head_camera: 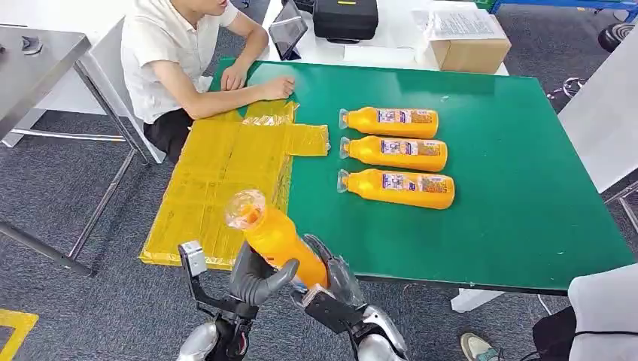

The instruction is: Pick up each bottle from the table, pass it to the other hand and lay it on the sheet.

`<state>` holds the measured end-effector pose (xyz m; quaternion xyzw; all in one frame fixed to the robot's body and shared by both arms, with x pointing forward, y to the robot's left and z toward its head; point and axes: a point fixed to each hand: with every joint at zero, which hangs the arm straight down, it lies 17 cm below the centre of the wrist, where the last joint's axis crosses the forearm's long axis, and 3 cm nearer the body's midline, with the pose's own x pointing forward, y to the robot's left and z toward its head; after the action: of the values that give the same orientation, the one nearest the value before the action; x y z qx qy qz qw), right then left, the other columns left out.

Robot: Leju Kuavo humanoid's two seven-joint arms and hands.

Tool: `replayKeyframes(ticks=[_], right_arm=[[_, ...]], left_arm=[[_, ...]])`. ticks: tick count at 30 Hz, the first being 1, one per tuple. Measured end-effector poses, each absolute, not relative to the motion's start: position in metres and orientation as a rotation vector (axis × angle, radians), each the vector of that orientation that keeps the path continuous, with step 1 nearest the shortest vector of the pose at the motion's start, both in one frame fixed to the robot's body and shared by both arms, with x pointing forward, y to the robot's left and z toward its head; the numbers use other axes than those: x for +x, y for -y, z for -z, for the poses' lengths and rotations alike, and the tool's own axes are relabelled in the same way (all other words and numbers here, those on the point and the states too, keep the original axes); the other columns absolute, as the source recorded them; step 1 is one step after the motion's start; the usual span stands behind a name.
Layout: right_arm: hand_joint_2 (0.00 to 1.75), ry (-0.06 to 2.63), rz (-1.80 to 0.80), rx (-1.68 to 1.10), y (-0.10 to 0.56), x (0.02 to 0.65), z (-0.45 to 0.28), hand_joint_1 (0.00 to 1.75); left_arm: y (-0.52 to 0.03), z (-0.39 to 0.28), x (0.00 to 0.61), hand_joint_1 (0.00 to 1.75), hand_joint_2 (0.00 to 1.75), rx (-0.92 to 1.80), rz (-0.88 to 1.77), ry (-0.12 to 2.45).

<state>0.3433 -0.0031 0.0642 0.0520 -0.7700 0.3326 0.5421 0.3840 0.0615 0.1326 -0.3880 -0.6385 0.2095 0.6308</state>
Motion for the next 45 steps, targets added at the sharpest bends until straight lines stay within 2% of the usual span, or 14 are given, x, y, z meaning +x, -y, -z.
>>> replayKeyframes(ticks=[14,15,19,24,31,36,39,45], right_arm=[[1.75,1.828,-0.786,0.144,-0.003,0.341,-0.063,0.0],[0.0,1.829,-0.781,0.142,-0.003,0.341,-0.064,0.0],[0.0,1.868,-0.78,0.022,0.005,0.344,-0.065,0.0],[0.0,2.226,-0.943,-0.54,0.028,0.333,-0.124,0.0],[0.0,2.184,-0.683,-1.124,0.172,0.359,-0.204,0.0],[0.0,2.138,-0.61,-1.28,0.215,0.351,-0.225,0.0],[0.0,2.126,-0.554,-1.323,0.231,0.347,-0.234,0.0],[0.0,2.057,-0.241,-1.136,0.268,0.351,-0.199,0.0]], left_arm=[[-0.065,-0.135,0.388,1.75,1.75,-0.877,-0.49,1.474],[-0.066,-0.135,0.388,1.75,1.75,-0.871,-0.493,1.475],[-0.077,-0.132,0.394,1.75,1.75,-0.723,-0.461,1.538],[-0.106,-0.137,0.404,1.75,1.75,-0.482,-0.352,1.67],[-0.142,-0.158,0.407,1.75,1.75,-0.561,-0.491,1.711],[-0.152,-0.166,0.409,1.75,1.75,-0.556,-0.511,1.733],[-0.155,-0.17,0.409,1.75,1.75,-0.644,-0.574,1.714],[-0.188,-0.185,0.407,1.75,1.75,-0.821,-0.792,1.678]])
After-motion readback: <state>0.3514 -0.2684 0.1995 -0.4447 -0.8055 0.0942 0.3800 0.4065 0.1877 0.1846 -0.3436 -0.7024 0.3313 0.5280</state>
